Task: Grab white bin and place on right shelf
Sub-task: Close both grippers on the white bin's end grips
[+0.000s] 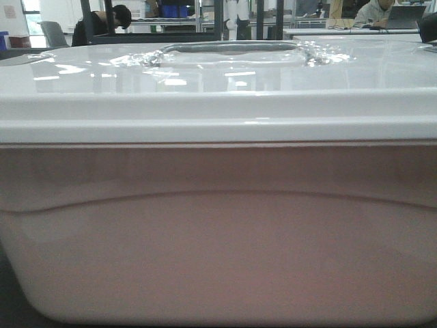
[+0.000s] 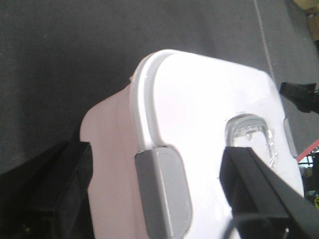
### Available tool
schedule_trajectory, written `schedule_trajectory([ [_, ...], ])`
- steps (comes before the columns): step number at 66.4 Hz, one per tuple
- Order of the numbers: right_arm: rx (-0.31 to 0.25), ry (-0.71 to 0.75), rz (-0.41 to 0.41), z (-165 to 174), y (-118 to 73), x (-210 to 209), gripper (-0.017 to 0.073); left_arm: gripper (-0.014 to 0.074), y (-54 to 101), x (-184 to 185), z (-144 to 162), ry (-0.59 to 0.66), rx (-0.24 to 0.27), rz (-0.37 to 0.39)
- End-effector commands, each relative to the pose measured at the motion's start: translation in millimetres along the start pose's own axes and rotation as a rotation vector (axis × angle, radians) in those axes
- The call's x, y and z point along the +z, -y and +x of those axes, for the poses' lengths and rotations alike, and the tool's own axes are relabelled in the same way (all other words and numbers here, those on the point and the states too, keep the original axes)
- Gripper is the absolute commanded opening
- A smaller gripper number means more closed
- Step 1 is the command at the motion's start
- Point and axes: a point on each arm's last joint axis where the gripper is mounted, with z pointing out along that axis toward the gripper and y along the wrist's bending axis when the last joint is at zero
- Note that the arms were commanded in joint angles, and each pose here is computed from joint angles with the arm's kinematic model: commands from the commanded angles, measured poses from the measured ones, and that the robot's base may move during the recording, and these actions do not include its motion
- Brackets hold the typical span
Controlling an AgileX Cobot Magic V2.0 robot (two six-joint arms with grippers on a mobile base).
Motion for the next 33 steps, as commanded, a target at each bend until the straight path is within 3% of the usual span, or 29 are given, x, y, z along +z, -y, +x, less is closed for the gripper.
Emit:
schedule_trajectory([
  [1, -0.045, -0.051, -0.1, 5.1, -18.9, -11.8, 0.0623, 0.043, 17.1, -5.8, -1.6, -0.022, 0.018, 0.112],
  [13, -0.074, -0.071, -0.042, 10.3, -18.9, -16.9, 0.0623, 0.043, 6.8, 2.0, -6.2, -0.038, -0.031, 0.134],
  [33, -0.072, -0.095, -0.013, 31.2, -19.0, -19.2, 0.0623, 0.043, 6.8, 3.4, -9.3, -0.018, -0.047, 0.165],
])
